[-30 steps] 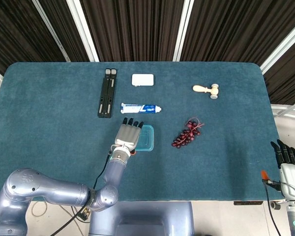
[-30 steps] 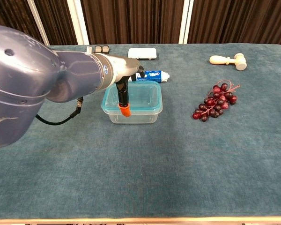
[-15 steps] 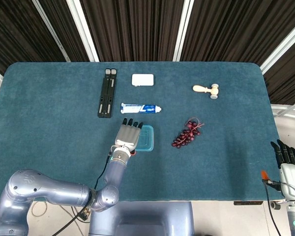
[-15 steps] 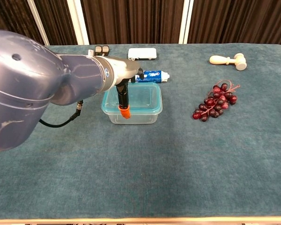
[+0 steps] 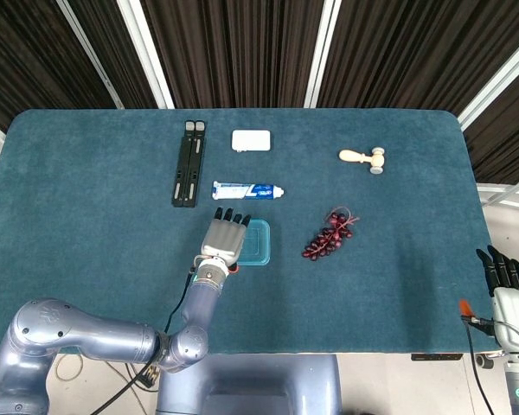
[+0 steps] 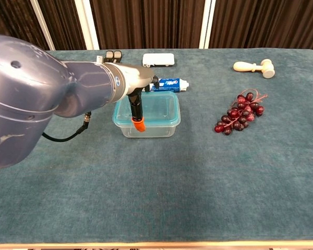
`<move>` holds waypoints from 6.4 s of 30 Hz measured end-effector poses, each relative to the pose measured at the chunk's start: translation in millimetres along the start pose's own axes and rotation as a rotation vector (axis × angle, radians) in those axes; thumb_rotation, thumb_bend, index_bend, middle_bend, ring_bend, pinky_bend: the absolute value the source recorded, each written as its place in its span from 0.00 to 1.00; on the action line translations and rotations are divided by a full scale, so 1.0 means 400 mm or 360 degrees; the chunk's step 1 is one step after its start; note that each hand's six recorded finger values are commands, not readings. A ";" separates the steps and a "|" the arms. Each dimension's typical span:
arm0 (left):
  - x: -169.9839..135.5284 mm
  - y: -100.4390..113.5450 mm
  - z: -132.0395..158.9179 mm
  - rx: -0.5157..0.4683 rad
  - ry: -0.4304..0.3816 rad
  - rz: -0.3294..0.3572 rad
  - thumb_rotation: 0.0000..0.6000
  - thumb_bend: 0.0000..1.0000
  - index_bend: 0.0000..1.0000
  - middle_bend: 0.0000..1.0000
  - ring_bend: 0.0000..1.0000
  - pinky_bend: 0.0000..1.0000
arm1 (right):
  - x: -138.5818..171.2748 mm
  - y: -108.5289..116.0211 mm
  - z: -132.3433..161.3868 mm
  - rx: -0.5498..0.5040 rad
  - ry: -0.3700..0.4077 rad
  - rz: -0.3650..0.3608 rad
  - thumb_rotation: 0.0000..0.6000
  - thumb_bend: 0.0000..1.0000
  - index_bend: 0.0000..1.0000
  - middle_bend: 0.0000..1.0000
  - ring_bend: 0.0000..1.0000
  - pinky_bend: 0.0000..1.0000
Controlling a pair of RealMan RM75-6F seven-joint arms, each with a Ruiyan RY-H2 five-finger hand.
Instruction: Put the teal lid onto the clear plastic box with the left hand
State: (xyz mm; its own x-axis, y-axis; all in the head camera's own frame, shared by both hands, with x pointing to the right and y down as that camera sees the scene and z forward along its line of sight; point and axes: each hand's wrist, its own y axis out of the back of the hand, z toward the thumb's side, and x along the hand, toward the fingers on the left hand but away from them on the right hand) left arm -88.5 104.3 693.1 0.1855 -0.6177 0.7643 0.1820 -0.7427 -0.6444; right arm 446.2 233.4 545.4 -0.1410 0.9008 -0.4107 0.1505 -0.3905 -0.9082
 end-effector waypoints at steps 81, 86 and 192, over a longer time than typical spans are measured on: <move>-0.123 0.080 0.010 0.0108 -0.0399 0.0387 1.00 0.35 0.40 0.23 0.04 0.00 | 0.002 0.002 -0.002 0.0010 -0.0020 -0.0004 1.00 0.36 0.05 0.00 0.00 0.00; -0.113 0.083 -0.035 0.0006 -0.0434 0.0445 1.00 0.39 0.49 0.25 0.04 0.00 | 0.002 0.000 -0.003 0.0010 -0.0022 -0.0001 1.00 0.36 0.05 0.00 0.00 0.00; 0.032 0.107 -0.074 -0.0065 -0.0385 0.0404 1.00 0.51 0.65 0.55 0.18 0.14 | 0.002 -0.003 -0.014 -0.0009 -0.0087 0.0016 1.00 0.36 0.05 0.00 0.00 0.00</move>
State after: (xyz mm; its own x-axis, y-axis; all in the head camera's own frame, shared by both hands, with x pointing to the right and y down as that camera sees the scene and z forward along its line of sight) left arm -106.9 56.9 676.2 0.4440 -0.7086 0.5484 0.0629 -0.5858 -0.8080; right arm 451.3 235.5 546.7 -0.1930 0.8851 -0.4235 0.1579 -0.3980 -0.9037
